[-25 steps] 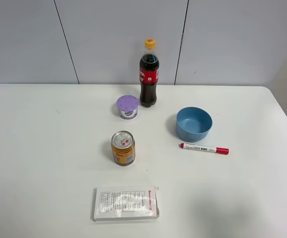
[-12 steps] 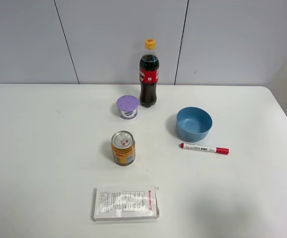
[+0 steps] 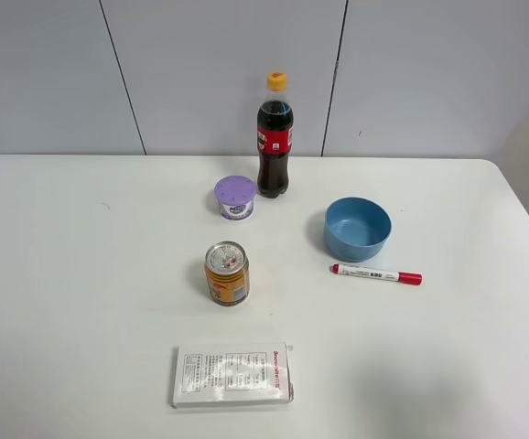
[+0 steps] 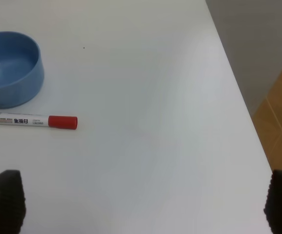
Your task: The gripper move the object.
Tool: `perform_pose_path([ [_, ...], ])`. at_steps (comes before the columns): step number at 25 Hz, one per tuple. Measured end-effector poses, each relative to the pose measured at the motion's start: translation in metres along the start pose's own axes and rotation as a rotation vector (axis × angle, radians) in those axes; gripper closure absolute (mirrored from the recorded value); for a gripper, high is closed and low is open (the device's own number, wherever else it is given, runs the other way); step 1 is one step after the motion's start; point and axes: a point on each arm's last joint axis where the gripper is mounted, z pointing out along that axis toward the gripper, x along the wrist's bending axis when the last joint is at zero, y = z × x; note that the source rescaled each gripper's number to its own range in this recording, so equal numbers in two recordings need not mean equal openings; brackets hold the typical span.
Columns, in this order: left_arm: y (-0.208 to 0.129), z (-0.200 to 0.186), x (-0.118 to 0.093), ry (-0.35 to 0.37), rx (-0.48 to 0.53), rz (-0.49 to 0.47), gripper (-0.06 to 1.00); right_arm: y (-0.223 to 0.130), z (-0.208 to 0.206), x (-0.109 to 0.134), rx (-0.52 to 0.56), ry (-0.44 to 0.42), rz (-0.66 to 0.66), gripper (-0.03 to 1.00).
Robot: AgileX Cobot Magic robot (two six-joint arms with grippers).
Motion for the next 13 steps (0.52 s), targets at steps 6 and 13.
perform_pose_path([
  [6,-0.0045,0.0032,0.0018,0.019,0.032,0.011,-0.06,0.0,0.0,0.0,0.0,0.0,0.0,-0.03],
  [13,-0.0045,0.0032,0.0019,0.021,0.031,-0.024,-0.06,0.0,0.0,0.0,0.0,0.0,0.0,-0.03],
])
